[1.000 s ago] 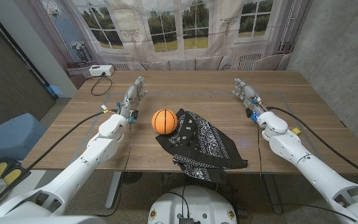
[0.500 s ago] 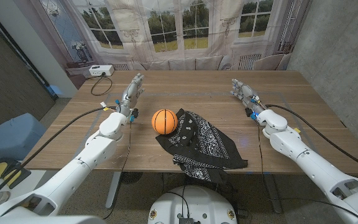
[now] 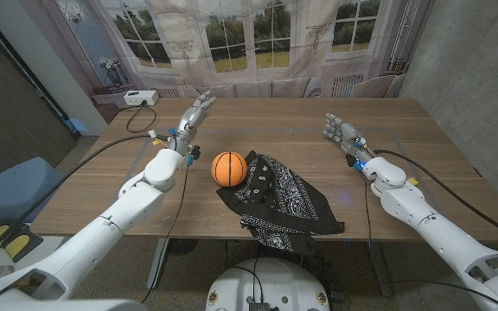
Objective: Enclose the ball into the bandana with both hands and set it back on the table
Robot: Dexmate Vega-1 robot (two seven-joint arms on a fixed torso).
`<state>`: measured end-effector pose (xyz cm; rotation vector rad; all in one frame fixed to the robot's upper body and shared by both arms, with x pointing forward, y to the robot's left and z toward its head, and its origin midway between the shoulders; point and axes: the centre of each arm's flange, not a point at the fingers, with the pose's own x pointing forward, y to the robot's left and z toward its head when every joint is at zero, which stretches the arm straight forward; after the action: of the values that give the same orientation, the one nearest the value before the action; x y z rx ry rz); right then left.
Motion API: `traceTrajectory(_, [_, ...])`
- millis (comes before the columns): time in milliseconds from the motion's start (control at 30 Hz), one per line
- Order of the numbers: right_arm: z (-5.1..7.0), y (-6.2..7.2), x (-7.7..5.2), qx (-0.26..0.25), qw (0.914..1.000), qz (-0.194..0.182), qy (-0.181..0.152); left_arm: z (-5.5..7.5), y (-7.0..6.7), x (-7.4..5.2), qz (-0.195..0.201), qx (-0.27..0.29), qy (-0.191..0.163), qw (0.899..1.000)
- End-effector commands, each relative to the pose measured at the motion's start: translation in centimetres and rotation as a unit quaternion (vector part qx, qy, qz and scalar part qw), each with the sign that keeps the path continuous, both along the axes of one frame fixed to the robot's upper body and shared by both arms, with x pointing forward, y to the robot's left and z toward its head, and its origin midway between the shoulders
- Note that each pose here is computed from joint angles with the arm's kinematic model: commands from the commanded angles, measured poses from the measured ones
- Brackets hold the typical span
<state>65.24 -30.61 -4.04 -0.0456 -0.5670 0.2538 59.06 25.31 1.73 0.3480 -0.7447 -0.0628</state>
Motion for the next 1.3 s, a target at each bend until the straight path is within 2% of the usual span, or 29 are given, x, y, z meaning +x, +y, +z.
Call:
traceTrajectory(33, [-1.0, -1.6, -1.4, 0.011, 0.9999, -0.004, -0.007, 2.0, -4.3, -2.5, -0.027, 0.087, -0.035, 0.995])
traceTrajectory(367, [-1.7, -2.6, -2.5, 0.02, 0.9996, -0.014, -0.014, 2.8, -6.7, -3.7, -0.04, 0.15, -0.048, 0.987])
traceTrajectory(600, [-2.3, -2.7, -2.8, 0.026, 0.9995, -0.015, -0.014, 2.9, -7.5, -3.7, -0.044, 0.19, -0.032, 0.98])
traceTrajectory(833, [-2.5, -2.8, -3.0, 0.027, 0.9994, -0.017, -0.013, 2.8, -7.8, -4.0, -0.022, 0.226, -0.024, 0.974])
traceTrajectory(933, [-2.5, -2.7, -2.9, 0.025, 0.9995, -0.016, -0.011, 2.7, -7.7, -4.2, 0.001, 0.237, -0.011, 0.971])
traceTrajectory(1167, [-2.5, -2.7, -2.8, 0.025, 0.9995, -0.013, -0.013, 2.8, -8.4, -4.1, 0.027, 0.288, 0.041, 0.956])
traceTrajectory(1300, [-2.6, -2.9, -2.8, 0.028, 0.9995, -0.012, -0.012, 3.1, -9.1, -4.4, 0.038, 0.328, 0.044, 0.943])
